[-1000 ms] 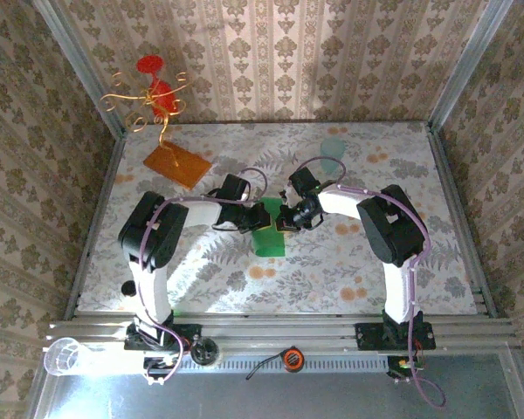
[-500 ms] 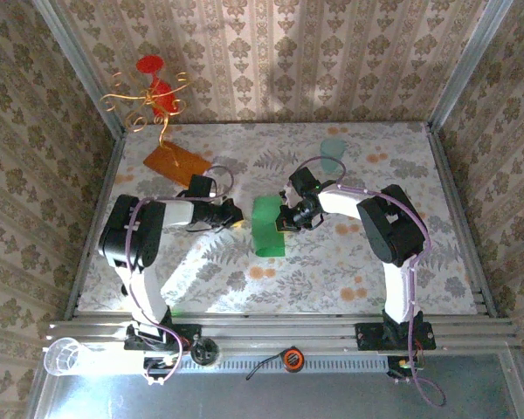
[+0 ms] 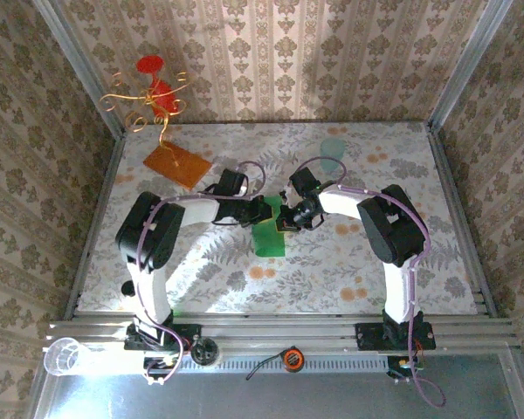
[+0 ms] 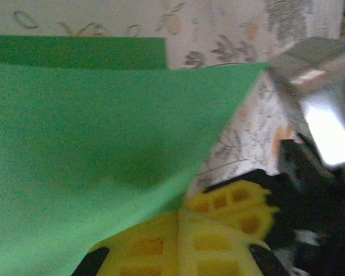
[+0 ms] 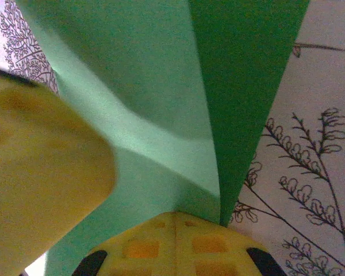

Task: Fold a paper plane with a square sheet of paper (pick it up from the middle)

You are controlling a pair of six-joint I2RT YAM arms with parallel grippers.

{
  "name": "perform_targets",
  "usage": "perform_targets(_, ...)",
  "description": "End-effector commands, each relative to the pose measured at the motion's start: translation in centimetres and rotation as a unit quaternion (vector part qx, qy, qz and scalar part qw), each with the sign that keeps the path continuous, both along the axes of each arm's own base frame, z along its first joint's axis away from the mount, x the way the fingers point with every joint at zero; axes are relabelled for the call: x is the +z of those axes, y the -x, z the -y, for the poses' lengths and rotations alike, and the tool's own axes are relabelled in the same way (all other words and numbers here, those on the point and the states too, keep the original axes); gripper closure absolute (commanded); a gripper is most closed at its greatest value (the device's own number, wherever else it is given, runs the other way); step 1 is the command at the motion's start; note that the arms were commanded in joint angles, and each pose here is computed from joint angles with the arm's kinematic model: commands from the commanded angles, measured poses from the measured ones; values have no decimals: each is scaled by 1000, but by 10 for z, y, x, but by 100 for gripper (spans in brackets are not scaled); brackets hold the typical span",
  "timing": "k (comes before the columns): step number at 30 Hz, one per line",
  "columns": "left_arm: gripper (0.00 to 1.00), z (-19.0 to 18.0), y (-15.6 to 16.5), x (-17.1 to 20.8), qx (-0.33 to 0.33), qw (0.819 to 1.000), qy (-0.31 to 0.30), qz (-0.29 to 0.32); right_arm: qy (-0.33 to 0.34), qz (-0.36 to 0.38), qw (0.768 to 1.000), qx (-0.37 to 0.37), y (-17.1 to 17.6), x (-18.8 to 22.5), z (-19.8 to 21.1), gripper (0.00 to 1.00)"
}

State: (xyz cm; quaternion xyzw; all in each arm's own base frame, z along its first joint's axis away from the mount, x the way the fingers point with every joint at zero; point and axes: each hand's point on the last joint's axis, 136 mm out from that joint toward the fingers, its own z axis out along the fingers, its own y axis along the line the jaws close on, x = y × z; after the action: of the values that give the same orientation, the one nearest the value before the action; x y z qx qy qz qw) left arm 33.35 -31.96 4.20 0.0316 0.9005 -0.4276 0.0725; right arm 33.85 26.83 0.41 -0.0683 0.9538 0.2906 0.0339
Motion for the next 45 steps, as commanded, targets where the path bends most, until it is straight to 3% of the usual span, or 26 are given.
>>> perform_targets(1,100,-11,-12,-14,24,999,-14,-22,216,-156,964,0,89,-89,91,95)
perform_targets(5,100,-39,-26,-27,53,998,-23,-33,227,-153,962,1,89,-92,96,95)
perform_targets(11,100,-109,-45,-46,114,987,-106,-29,243,-147,959,-1,89,-93,102,96)
perform_targets(21,100,-53,-40,31,55,996,-51,40,242,-142,960,3,85,-89,101,96)
perform_targets(30,100,-14,-32,6,29,999,-33,11,241,-146,960,3,87,-91,100,96)
perform_targets(36,100,-28,-45,-14,49,997,-54,-1,244,-150,958,4,89,-95,102,96)
perform_targets(45,100,-90,-78,-36,119,988,-95,-19,247,-148,958,4,89,-95,103,96)
